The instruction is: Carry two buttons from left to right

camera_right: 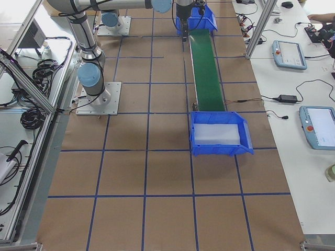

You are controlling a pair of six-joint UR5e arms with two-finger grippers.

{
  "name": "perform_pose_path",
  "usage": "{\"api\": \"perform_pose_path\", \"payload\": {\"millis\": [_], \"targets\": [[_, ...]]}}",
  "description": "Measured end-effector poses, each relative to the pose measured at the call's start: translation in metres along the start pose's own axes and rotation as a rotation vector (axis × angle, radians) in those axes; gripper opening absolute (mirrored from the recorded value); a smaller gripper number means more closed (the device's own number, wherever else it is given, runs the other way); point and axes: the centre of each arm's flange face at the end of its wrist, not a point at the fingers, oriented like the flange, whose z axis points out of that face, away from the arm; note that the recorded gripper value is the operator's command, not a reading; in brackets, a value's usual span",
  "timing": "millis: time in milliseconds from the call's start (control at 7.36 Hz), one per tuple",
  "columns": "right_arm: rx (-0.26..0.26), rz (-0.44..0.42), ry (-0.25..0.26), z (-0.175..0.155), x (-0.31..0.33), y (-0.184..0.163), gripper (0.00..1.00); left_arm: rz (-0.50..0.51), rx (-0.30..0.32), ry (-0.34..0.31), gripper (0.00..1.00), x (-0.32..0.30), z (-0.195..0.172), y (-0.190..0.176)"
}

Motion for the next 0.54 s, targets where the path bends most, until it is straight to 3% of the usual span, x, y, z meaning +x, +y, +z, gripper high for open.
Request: {"api": "perform_pose_path", "payload": {"millis": [544], "targets": [[0.000,0.000,0.000,0.000,0.000,0.000,1.00,0.148,0.004,0.006,1.00,-0.006,0.022,-0.056]]}}
